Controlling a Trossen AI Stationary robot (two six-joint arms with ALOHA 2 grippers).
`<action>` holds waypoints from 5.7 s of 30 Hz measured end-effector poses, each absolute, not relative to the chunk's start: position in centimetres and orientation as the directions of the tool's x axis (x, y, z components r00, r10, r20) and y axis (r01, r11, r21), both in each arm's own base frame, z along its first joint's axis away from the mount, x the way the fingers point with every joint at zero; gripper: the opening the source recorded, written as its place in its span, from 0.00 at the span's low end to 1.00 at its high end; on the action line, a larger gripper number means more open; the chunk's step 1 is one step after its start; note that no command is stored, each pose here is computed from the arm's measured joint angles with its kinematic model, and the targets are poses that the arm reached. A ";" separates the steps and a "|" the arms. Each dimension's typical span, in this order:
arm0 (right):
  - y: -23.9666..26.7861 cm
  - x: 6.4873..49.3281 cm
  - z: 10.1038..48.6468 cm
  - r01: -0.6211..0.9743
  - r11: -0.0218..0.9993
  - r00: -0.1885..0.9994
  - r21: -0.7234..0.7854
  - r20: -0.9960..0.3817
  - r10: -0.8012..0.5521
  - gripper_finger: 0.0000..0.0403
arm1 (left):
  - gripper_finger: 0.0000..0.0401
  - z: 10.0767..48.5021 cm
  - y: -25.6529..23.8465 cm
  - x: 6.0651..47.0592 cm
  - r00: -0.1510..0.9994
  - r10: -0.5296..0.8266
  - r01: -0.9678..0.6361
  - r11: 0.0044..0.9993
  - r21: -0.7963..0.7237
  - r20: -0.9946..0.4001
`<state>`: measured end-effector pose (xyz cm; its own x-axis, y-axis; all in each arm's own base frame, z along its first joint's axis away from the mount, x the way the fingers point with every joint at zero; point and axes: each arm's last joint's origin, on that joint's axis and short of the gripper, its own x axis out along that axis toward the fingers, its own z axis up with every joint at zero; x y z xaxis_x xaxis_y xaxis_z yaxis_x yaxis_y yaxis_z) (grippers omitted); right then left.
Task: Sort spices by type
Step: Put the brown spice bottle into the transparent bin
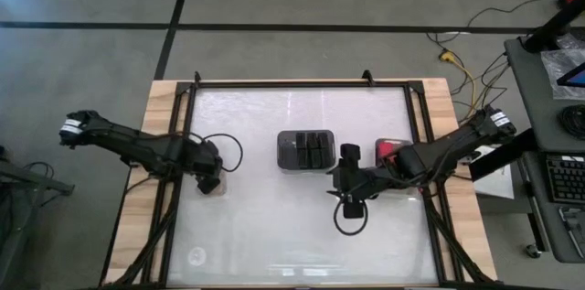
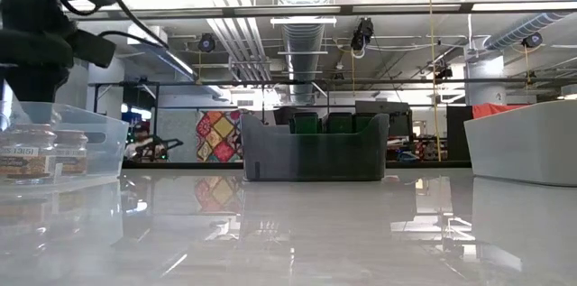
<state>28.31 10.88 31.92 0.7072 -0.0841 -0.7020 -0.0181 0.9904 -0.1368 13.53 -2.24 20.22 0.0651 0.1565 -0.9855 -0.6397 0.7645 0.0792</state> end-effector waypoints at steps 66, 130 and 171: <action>10.6 30.0 30.3 0.004 0.976 0.709 -0.220 -0.688 -0.158 0.83 | 0.45 18.8 -2.5 13.7 0.083 0.095 -0.445 0.894 0.048 -0.992; 10.5 30.2 29.7 0.030 0.979 0.696 -0.202 -0.699 -0.165 0.89 | 0.52 18.0 -2.4 13.3 0.136 0.121 -0.433 0.900 0.051 -0.983; 10.1 30.7 30.0 0.048 0.973 0.727 -0.226 -0.660 -0.189 0.89 | 0.21 20.8 -3.6 14.8 -0.223 -0.145 -0.591 0.806 0.015 -0.964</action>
<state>30.68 10.12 30.04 0.7268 -0.1893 -0.6602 0.0480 0.9729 -0.2260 14.80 -3.62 20.80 -0.2230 -0.1452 -0.9639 -0.5914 0.8062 0.0154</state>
